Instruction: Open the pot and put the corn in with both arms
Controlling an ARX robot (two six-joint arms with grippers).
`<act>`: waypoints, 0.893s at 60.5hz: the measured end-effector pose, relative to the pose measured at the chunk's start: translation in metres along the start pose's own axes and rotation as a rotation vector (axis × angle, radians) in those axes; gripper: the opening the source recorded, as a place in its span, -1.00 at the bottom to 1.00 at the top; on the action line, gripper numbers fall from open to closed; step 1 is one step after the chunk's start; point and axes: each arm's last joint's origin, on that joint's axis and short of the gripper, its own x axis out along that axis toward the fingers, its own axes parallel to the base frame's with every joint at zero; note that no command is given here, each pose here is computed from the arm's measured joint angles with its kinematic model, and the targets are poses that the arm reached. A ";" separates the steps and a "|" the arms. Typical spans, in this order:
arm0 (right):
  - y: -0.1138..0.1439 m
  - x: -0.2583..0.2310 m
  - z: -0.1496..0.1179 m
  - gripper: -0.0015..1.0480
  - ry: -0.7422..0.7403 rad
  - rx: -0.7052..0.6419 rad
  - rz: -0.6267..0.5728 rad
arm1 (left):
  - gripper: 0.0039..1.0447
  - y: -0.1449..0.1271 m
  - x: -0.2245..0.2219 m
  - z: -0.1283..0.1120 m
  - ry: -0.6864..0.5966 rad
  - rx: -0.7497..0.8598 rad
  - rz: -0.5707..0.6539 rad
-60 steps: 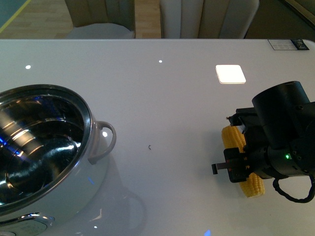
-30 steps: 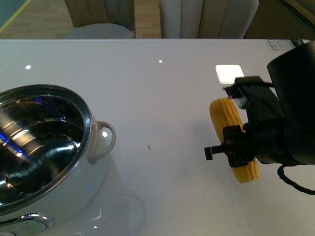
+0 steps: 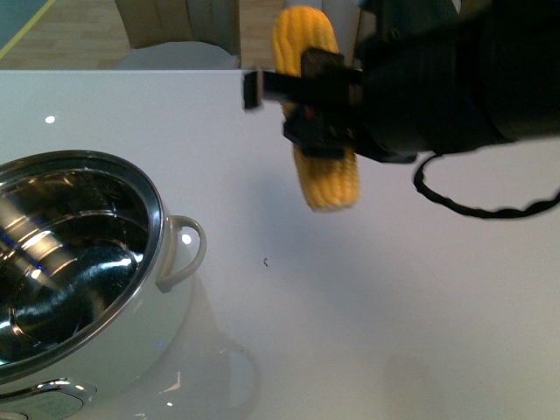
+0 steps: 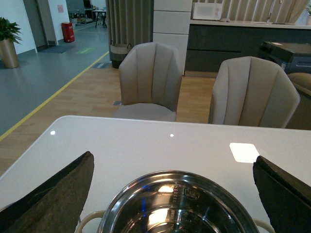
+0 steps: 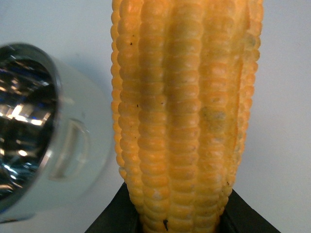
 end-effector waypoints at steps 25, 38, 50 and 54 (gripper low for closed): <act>0.045 0.067 0.017 -0.60 0.114 0.125 0.153 | 0.87 0.000 0.000 0.000 0.000 0.000 0.000; 0.061 0.100 0.008 -0.61 0.198 0.136 0.183 | 0.87 0.000 0.000 0.000 0.000 0.000 0.000; 0.074 0.117 0.005 -0.61 0.233 0.168 0.231 | 0.87 0.000 0.000 0.000 0.000 0.000 0.000; 0.079 0.120 0.005 -0.61 0.243 0.179 0.254 | 0.87 0.000 0.000 0.000 0.000 0.000 0.000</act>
